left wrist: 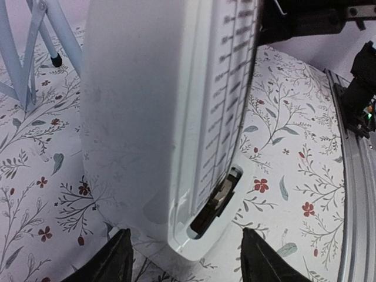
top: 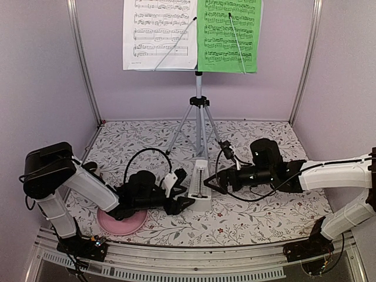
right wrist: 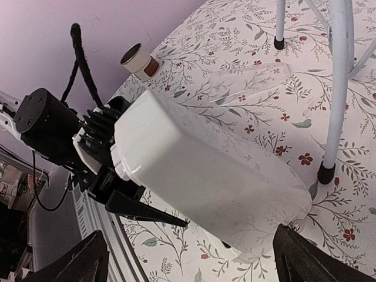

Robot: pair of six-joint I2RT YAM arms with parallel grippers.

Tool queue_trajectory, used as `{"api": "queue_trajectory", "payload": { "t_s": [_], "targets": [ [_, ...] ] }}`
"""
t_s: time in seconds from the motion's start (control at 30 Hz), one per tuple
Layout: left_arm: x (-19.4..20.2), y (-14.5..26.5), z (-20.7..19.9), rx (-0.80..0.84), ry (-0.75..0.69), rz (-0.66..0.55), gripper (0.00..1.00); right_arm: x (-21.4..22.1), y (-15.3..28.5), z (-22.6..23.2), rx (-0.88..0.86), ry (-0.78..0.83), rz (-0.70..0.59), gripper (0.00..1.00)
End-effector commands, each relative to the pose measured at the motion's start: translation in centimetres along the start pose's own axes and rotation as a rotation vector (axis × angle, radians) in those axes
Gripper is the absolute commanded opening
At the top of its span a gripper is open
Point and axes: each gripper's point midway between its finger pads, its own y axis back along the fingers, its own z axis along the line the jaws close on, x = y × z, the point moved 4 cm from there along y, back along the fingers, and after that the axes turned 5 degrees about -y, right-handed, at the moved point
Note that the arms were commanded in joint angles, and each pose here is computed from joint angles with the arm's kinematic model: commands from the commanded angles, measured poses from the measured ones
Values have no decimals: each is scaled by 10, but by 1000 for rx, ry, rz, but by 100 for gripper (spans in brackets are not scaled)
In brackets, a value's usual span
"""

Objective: Set up the instrument practice props

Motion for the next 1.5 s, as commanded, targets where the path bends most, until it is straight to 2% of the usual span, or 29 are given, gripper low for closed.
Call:
{"api": "queue_trajectory", "payload": {
  "t_s": [0.0, 0.27, 0.73, 0.93, 1.03, 1.1, 1.27, 1.47],
  "targets": [
    [-12, 5, -5, 5, -14, -49, 63, -13, -11, -1, 134, -26, -22, 99],
    [-15, 5, -6, 7, -14, -62, 63, -14, -26, 5, 236, -32, -52, 99],
    [-13, 6, -5, 1, -24, -56, 63, -4, -16, -2, 278, -39, -45, 74],
    [-14, 4, -6, 8, -27, -55, 63, 3, -14, -3, 265, -31, -29, 60],
    [-14, 5, -5, 5, -30, -53, 63, 4, -14, -2, 254, -29, -28, 58],
    [-14, 5, -6, 5, -30, -53, 63, 3, -15, 0, 243, -23, -25, 60],
    [-12, 5, -6, 8, -28, -51, 63, 6, -17, 14, 174, 15, -11, 79],
    [-14, 6, -6, 6, -29, -56, 64, 6, -22, 20, 163, 40, -18, 89]
  ]
}}
